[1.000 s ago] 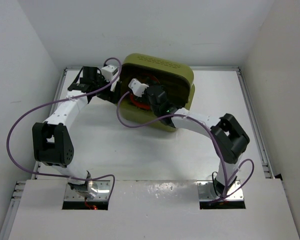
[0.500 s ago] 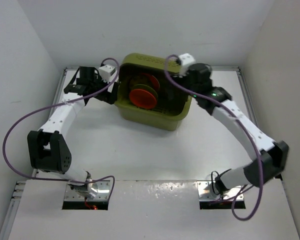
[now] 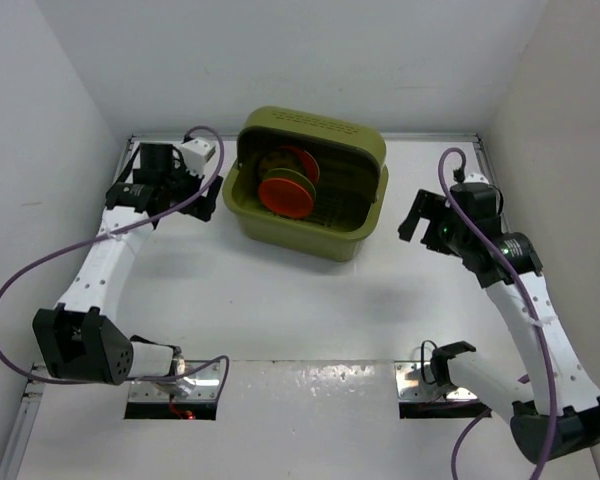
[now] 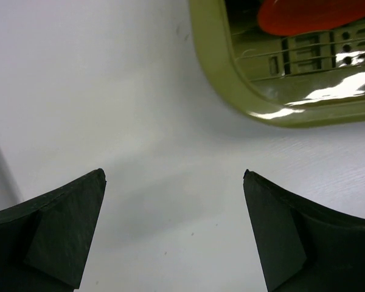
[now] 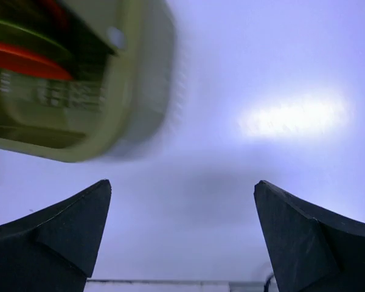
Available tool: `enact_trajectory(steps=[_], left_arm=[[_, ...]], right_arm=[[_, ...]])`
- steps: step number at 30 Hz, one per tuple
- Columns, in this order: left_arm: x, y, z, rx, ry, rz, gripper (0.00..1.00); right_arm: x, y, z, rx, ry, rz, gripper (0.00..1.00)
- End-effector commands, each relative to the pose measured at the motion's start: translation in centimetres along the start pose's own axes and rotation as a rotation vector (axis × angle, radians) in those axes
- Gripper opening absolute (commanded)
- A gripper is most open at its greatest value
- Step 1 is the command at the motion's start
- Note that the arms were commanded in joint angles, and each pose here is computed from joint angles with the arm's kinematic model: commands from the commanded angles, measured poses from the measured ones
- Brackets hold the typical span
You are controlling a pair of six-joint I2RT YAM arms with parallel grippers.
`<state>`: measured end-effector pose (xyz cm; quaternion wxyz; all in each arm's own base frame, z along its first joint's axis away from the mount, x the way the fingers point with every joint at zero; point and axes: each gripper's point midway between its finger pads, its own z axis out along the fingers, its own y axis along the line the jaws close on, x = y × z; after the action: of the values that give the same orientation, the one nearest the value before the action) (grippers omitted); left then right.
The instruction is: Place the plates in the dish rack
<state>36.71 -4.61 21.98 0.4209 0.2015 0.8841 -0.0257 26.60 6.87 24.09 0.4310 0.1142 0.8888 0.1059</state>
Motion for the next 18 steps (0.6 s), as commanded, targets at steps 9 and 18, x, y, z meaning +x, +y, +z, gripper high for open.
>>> enact_trajectory(steps=[9, 18], left_arm=[[9.2, -0.2, -4.0, -0.107, 0.127, -0.11, 1.0], [9.3, -0.5, -4.0, -0.122, 0.043, -0.121, 1.0]], right_arm=[[10.8, -6.7, 0.1, 0.336, 0.273, 0.305, 1.0], [12.4, -6.9, -0.4, 0.315, 0.272, 0.348, 1.0]])
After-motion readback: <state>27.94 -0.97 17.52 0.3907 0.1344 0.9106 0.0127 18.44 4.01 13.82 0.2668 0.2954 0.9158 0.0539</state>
